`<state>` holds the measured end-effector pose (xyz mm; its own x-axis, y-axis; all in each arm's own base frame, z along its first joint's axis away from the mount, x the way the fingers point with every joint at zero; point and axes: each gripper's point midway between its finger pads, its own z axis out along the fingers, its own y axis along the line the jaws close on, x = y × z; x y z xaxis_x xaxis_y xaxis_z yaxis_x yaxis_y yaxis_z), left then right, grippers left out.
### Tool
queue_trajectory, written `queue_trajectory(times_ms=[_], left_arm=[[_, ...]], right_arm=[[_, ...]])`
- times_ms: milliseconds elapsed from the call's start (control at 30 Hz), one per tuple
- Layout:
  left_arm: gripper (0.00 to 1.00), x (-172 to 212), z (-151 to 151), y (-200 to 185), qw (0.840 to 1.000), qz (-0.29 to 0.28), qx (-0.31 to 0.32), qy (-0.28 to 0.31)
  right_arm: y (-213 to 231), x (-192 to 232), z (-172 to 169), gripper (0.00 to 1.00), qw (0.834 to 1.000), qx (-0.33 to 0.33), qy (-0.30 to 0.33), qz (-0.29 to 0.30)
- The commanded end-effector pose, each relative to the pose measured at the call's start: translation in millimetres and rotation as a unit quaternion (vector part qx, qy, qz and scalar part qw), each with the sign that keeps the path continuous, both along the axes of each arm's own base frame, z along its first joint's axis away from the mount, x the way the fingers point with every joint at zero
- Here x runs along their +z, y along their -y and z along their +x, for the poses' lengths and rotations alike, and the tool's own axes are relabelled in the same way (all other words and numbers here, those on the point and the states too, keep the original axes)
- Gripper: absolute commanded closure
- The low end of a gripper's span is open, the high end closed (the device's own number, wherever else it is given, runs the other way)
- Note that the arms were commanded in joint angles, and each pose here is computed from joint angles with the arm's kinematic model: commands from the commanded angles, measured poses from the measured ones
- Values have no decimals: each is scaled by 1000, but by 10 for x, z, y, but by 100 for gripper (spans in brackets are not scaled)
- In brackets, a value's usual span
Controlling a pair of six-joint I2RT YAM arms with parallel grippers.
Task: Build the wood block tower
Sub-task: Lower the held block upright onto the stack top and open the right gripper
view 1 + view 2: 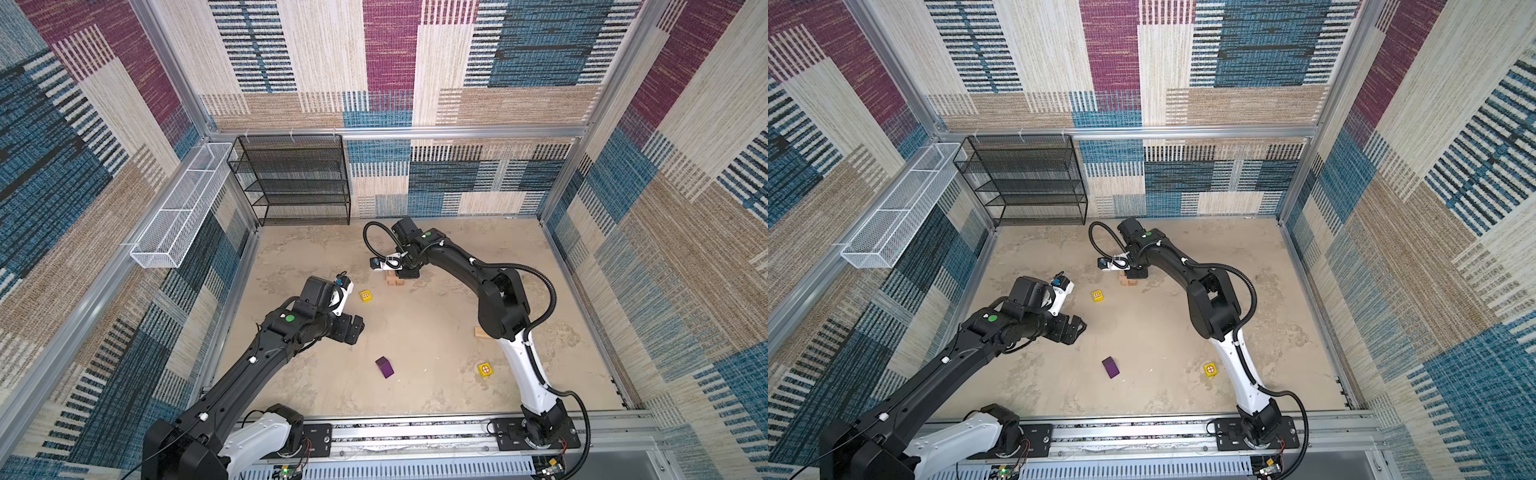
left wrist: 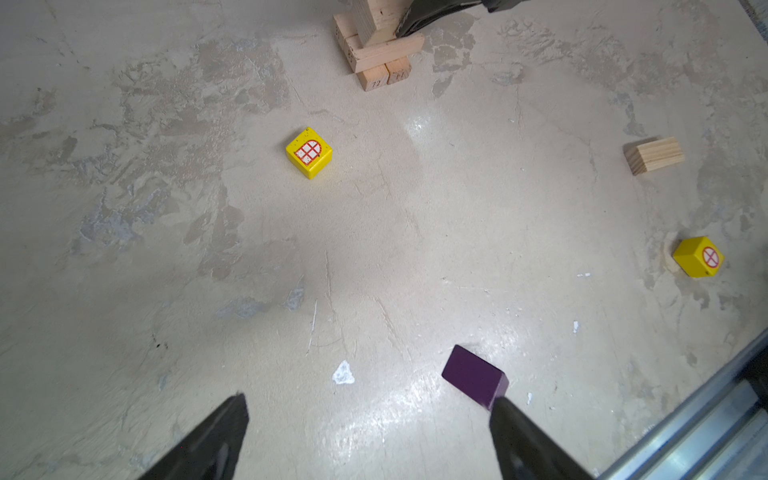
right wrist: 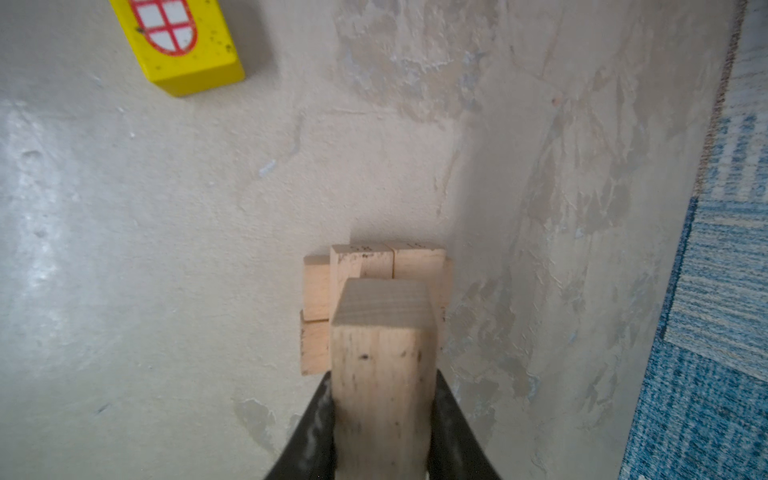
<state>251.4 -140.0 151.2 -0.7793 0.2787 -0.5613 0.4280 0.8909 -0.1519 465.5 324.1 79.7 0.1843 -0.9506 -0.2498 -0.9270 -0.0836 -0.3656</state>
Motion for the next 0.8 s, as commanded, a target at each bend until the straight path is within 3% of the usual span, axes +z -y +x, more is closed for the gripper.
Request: queue_trajectory(times_ms=[0,233,467,600,633,767], left_arm=[[4,46,20,23,1000,-6,-5,9],[4,40,13,20,1000,-6,-5,9],[4,41,12,20,1000,-6,-5,9],[4,37,10,18,1000,-6,-5,8],[4,41,10,21,1000,-6,-6,9],[4,48,12,16,1000,-5,-6,11]], right_arm=[[-47,33,75,88,1000,1,19,4],[-37,15,79,80,1000,-6,20,2],[-48,36,90,57,1000,-11,20,7],[-63,79,98,51,1000,-11,21,12],[-61,85,96,44,1000,-12,22,11],[-87,195,109,43,999,-15,27,23]])
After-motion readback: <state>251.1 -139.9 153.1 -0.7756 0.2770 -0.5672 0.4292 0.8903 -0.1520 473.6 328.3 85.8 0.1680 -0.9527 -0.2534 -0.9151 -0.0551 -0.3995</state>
